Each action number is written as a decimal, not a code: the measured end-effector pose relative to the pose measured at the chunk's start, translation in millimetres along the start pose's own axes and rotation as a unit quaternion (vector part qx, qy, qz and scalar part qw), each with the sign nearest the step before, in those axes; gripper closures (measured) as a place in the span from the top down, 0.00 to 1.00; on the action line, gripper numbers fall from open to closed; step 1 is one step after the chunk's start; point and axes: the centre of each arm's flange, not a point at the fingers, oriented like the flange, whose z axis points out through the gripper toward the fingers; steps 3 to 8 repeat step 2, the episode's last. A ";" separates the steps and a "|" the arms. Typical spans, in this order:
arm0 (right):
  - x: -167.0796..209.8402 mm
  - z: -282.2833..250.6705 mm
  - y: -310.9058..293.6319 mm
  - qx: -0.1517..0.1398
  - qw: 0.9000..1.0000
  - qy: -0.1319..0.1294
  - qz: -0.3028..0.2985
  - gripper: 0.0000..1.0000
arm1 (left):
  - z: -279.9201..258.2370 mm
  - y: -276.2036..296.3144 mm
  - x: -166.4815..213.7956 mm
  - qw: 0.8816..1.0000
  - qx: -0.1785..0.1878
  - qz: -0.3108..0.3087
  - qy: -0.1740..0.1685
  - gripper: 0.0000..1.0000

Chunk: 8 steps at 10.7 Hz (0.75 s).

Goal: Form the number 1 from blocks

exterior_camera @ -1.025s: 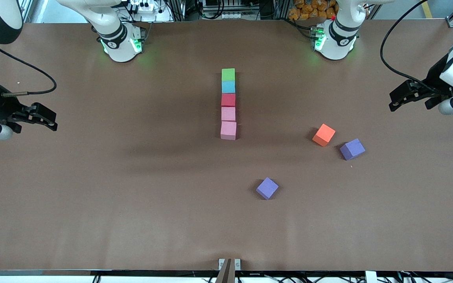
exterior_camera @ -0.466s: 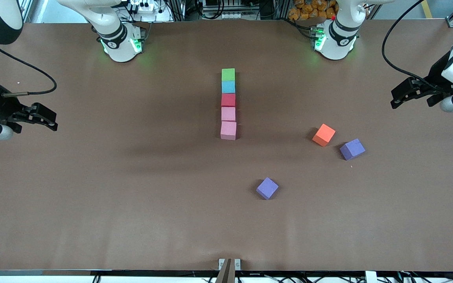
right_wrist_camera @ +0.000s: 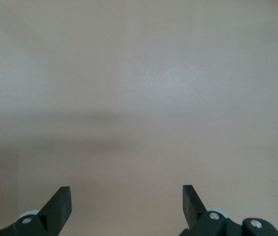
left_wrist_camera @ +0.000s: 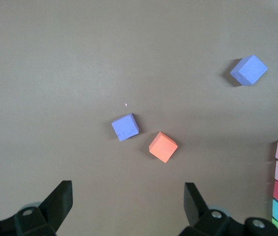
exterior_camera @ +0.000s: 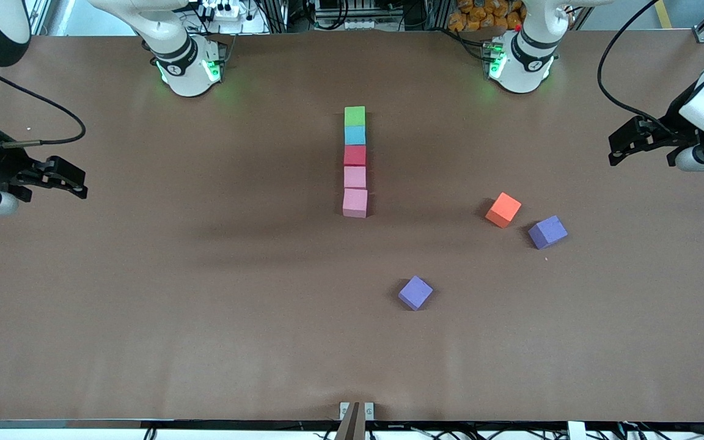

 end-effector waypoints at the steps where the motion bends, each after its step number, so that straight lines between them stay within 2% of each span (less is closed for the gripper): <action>1: -0.3 -3.6 0.4 0.000 1.000 0.002 0.000 1.00 | -0.1 0.2 -0.1 1.000 0.000 0.000 0.000 1.00; 8: -0.4 -5.3 0.4 0.000 1.000 0.004 0.000 1.00 | -0.2 0.2 -0.2 1.000 0.000 0.000 0.000 1.00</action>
